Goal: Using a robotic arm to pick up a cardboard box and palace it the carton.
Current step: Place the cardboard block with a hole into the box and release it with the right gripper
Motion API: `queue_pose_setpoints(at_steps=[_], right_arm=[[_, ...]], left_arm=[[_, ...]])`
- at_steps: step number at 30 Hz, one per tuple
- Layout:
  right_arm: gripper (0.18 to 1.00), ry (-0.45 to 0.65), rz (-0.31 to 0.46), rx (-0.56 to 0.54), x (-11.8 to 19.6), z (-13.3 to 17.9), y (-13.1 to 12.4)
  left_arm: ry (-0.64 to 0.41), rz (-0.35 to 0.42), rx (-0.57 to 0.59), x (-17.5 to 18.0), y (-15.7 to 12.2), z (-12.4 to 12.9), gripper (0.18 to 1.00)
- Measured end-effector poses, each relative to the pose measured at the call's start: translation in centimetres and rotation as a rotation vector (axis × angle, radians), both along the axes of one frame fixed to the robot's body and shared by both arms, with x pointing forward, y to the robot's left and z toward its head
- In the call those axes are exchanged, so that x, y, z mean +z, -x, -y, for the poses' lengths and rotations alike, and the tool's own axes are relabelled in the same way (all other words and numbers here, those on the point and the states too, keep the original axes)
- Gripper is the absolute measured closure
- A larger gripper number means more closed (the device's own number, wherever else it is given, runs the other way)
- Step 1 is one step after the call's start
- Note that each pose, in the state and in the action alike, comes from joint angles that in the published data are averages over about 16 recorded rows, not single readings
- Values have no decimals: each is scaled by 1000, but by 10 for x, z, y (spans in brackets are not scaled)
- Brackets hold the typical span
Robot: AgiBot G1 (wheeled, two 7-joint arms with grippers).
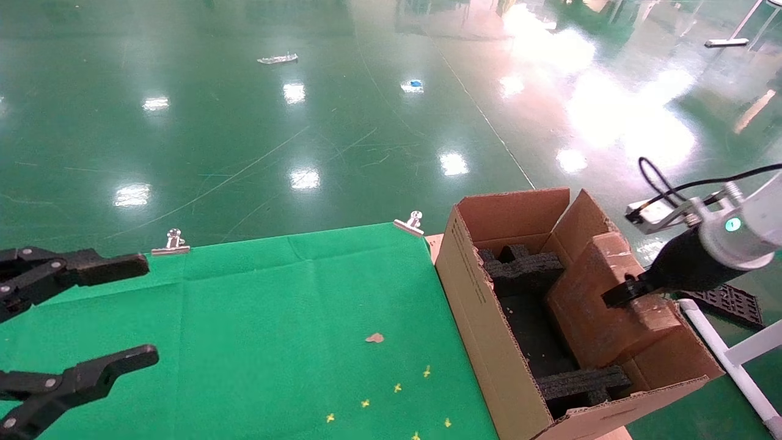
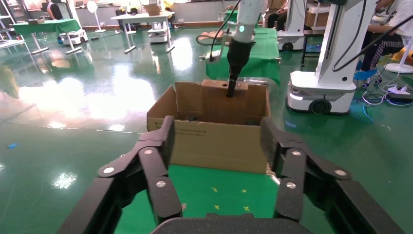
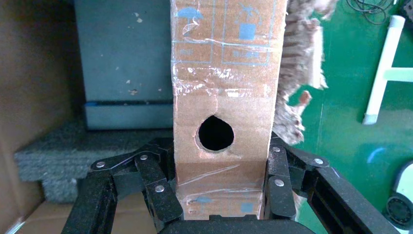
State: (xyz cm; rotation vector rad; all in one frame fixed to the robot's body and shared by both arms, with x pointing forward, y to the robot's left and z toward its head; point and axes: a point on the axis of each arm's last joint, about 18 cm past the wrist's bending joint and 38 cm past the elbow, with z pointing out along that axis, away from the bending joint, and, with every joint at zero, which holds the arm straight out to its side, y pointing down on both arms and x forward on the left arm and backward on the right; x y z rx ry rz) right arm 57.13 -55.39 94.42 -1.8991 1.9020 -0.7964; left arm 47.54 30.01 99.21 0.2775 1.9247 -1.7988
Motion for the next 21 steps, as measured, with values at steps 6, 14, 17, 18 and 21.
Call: queue_pose_setpoints(at_steps=[6, 14, 17, 18, 21], right_arm=[[873, 0, -11, -5, -28, -4, -18], [876, -7, -5, 0, -67, -6, -35], [878, -11, 0, 6, -78, -6, -38], [879, -11, 1, 9, -82, -6, -39], [881, -12, 4, 14, -89, -4, -41]], left_arm=[[0, 0, 0, 0, 0, 0, 499], [0, 0, 0, 0, 0, 0, 335], [0, 0, 0, 0, 0, 0, 293], [0, 0, 0, 0, 0, 0, 280], [0, 0, 0, 0, 0, 0, 240]])
